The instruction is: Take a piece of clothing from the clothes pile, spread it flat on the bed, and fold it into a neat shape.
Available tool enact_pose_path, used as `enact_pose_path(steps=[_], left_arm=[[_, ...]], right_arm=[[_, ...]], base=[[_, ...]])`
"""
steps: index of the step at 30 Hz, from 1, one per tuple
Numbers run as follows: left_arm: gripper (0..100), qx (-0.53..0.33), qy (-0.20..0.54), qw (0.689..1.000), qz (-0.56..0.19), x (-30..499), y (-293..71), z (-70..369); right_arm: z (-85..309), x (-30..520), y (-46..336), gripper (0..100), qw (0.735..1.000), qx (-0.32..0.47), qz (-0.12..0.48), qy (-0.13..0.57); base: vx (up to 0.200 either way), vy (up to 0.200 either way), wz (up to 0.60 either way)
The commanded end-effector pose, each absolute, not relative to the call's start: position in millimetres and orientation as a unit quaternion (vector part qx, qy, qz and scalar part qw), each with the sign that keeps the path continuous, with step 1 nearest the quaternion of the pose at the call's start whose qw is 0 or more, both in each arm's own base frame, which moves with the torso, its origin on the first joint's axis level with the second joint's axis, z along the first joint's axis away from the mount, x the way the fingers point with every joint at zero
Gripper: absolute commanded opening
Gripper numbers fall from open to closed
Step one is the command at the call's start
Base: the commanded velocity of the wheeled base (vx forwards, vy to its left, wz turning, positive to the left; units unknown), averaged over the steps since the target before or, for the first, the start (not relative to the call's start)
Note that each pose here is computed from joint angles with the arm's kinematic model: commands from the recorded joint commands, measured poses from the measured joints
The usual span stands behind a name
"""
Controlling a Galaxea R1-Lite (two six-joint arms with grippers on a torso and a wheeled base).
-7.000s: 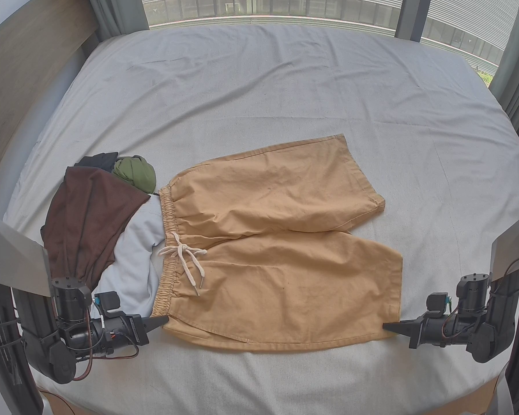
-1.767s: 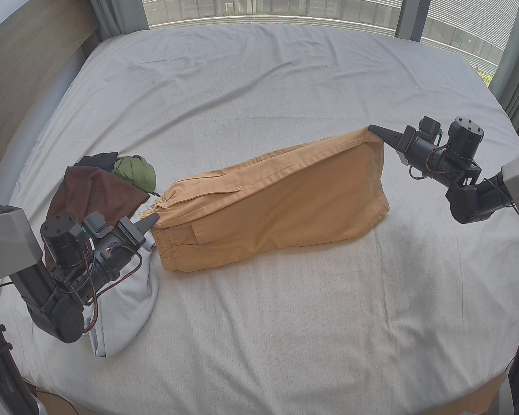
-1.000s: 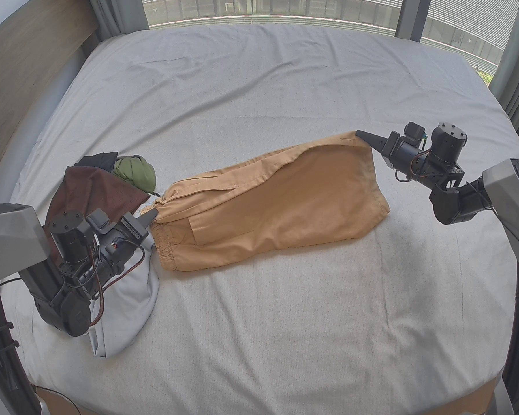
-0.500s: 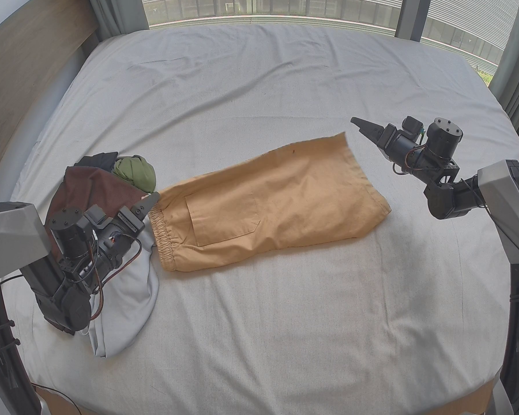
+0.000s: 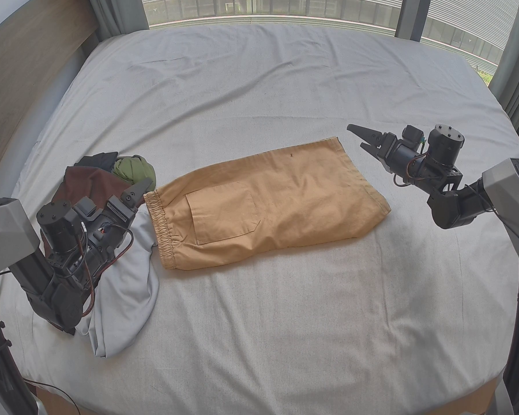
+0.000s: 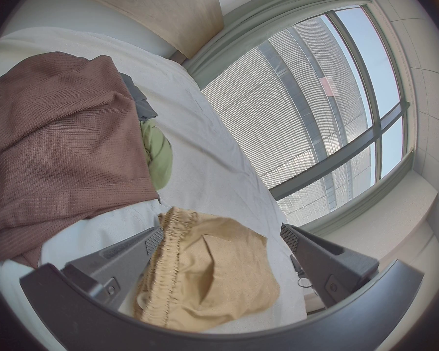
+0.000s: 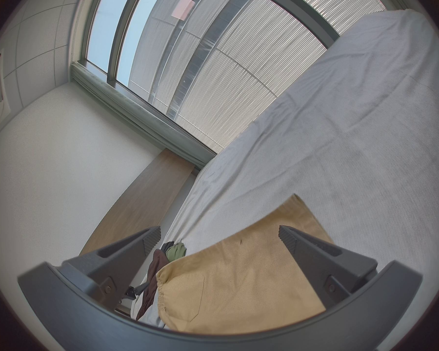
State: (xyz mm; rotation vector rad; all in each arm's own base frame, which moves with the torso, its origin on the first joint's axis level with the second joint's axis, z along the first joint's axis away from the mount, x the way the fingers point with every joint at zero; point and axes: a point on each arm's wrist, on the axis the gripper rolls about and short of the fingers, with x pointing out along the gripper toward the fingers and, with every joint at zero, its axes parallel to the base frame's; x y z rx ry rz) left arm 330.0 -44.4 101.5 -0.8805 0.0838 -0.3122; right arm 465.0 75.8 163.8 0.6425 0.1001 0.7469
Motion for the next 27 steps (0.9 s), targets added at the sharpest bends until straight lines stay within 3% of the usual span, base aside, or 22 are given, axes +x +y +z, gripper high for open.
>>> enact_pose_path(steps=[1, 10, 18, 27], left_arm=[[100, -0.428, 0.041, 0.882, -0.194, 302.4, -45.9, 124.5], [100, -0.421, 0.054, 0.880, -0.212, 290.3, -45.7, 126.5], [100, -0.327, 0.060, 0.919, -0.211, 283.4, -47.8, 114.3], [100, -0.284, 0.063, 0.933, -0.212, 284.1, -50.9, 107.5]], right_arm=[[174.9, 429.2, 85.1, 100, 0.875, 0.306, 0.372, 0.054], [152.7, 390.6, 89.4, 100, 0.867, 0.309, 0.386, 0.066], [118.0, 368.5, 83.8, 100, 0.869, 0.313, 0.372, 0.097], [103.5, 367.1, 80.6, 100, 0.873, 0.307, 0.360, 0.121]], base=[[0.000, 0.000, 0.00], [0.000, 0.000, 0.00], [0.000, 0.000, 0.00], [0.000, 0.000, 0.00]])
